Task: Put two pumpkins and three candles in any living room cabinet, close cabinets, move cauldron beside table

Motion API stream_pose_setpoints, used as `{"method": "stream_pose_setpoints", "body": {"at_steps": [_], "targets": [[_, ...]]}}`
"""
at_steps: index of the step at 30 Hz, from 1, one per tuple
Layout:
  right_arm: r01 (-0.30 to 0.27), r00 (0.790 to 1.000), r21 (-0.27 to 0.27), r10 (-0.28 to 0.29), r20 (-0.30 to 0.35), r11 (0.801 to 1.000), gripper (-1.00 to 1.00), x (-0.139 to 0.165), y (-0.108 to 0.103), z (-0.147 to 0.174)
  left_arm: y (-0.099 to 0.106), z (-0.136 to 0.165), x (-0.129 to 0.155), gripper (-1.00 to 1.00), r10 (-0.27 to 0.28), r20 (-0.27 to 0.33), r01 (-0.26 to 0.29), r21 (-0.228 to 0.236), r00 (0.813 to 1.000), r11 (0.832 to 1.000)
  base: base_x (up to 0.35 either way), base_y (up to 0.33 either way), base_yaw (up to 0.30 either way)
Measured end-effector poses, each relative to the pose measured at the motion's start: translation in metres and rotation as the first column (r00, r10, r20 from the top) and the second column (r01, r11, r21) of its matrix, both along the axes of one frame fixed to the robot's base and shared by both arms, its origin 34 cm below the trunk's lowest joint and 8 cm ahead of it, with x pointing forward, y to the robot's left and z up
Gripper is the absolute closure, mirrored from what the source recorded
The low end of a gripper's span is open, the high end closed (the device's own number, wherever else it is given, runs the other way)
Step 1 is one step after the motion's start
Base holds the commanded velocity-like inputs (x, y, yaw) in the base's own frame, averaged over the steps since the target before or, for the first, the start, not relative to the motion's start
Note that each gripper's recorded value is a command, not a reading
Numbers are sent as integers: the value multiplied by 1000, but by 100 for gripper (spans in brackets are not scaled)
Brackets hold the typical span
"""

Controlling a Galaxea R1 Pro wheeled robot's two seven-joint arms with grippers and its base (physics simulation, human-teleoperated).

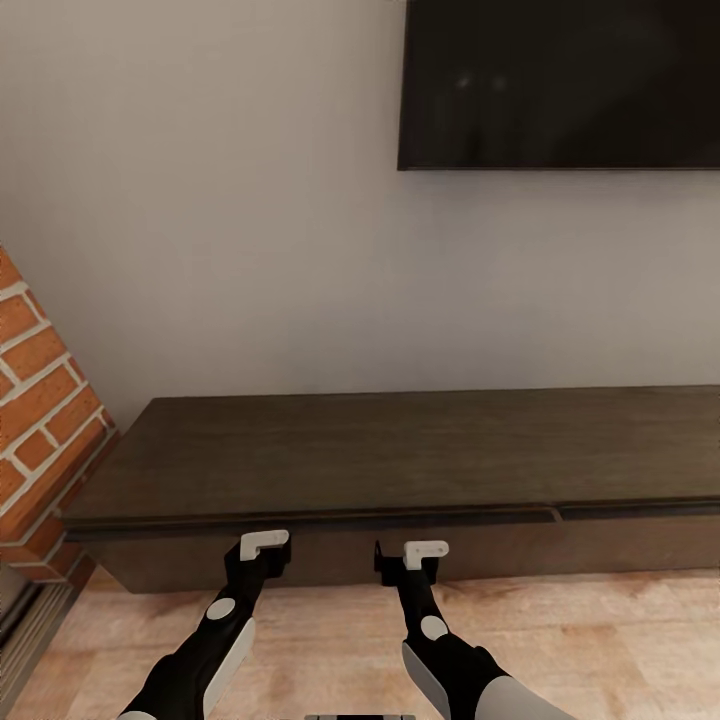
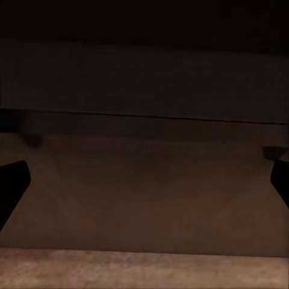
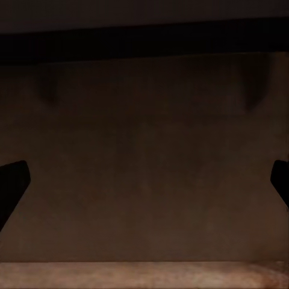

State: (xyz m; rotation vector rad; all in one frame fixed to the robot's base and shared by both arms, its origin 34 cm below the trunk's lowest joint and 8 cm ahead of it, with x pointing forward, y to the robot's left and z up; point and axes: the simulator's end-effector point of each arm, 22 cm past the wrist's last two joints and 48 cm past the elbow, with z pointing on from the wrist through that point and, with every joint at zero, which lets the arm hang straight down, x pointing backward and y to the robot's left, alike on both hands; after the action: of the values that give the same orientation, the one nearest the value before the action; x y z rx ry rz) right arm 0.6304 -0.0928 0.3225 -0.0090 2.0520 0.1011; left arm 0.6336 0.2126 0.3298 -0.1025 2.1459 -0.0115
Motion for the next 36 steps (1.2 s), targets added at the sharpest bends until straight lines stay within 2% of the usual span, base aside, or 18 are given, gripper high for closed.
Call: {"method": "stream_pose_setpoints", "body": {"at_steps": [17, 21, 26, 29, 33, 36], "targets": [[6, 1000, 2, -6, -7, 1000, -100, -1, -1, -1, 1, -1, 0, -100, 1, -3, -1, -3, 1000, 1000, -286, 0, 0], [37, 999, 11, -37, -22, 999, -100, 0, -8, -3, 3, -2, -1, -100, 5, -11, -5, -6, 1000, 1000, -324, 0, 0], [56, 991, 4, -55, -119, 998, -100, -5, -14, -18, 3, -7, -4, -100, 5, -46, -6, -10, 999, 1000, -327, 0, 0], [47, 980, 8, -45, -192, 999, -100, -4, -7, -20, 1, -18, -12, -100, -5, -122, 4, -9, 992, 1000, -329, 0, 0], [82, 950, 28, -70, -305, 996, -100, -6, -13, -26, -1, -27, -20, -100, -17, -195, 16, -6, 981, 1000, -330, 0, 0], [100, 921, 44, -76, -382, 994, -100, -7, -16, -26, -5, -28, -25, -100, -38, -274, 37, -9, 961, 999, -315, 0, 0]]}}
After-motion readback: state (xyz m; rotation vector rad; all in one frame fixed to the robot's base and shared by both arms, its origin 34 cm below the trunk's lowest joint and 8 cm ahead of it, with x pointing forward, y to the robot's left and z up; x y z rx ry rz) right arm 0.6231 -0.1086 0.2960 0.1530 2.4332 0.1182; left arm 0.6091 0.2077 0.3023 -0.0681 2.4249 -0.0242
